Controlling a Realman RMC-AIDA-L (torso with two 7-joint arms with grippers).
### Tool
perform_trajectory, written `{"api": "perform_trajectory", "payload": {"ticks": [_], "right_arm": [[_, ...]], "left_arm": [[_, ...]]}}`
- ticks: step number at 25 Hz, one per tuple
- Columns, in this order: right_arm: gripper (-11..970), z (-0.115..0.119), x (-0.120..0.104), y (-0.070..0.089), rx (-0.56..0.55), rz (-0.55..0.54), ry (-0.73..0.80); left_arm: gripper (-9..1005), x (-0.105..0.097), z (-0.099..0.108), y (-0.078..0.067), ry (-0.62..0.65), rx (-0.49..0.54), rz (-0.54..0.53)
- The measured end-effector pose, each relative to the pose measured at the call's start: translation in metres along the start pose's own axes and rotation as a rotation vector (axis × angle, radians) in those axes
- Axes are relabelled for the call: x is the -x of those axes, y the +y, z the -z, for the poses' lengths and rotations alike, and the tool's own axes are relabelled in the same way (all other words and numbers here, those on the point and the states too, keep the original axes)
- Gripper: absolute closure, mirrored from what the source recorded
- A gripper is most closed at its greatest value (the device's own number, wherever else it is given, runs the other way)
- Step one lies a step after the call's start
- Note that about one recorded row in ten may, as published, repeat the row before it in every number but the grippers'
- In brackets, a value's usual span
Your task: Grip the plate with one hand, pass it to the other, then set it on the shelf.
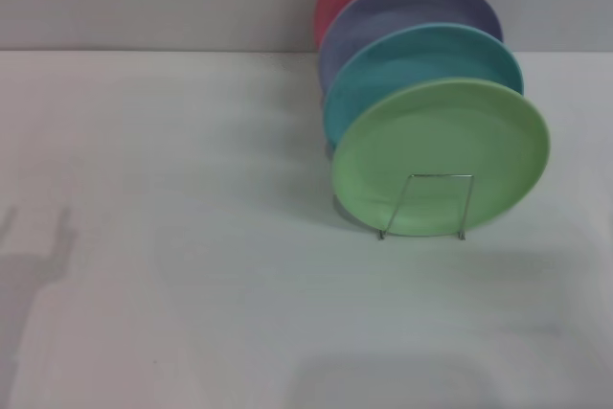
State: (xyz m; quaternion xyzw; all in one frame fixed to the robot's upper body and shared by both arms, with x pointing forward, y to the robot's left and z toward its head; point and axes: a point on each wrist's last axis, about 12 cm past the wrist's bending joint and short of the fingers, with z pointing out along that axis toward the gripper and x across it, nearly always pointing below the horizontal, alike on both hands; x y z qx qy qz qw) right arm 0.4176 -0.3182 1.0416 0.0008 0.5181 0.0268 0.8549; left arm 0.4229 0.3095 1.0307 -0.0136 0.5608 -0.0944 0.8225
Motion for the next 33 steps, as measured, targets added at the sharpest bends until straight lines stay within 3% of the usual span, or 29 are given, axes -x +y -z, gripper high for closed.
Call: {"api": "perform_trajectory", "payload": {"ticks": [3,5,11,13,23,33], "right_arm": [[578,-0.018,-0.002,-0.020,-0.041,-0.023,-0.006],[561,-0.022,-0.003,-0.024,-0.049,-0.028,-0.004],[393,-0.049,-0.009,-0.042,-0.112,-0.021,0.023],[393,-0.062,-0.012,-0.046,-0.123,-0.010,0.037],[393,-0.085,-0.015,-0.056,-0.159,-0.017,0.054],[393,-0.089,-0.020,-0.056,-0.210,-0.024,0.074]], "left_arm": [[319,0.000,-0.004,0.001,-0.010,0.007,-0.039],[319,0.000,-0.005,0.001,-0.012,0.012,-0.048],[319,-0.002,-0.015,0.007,-0.009,0.053,-0.064],[319,-0.003,-0.022,0.007,-0.006,0.055,-0.065],[319,-0.007,-0.039,0.005,0.004,0.058,-0.058],[319,-0.013,-0.059,0.007,0.037,0.078,-0.049]]}}
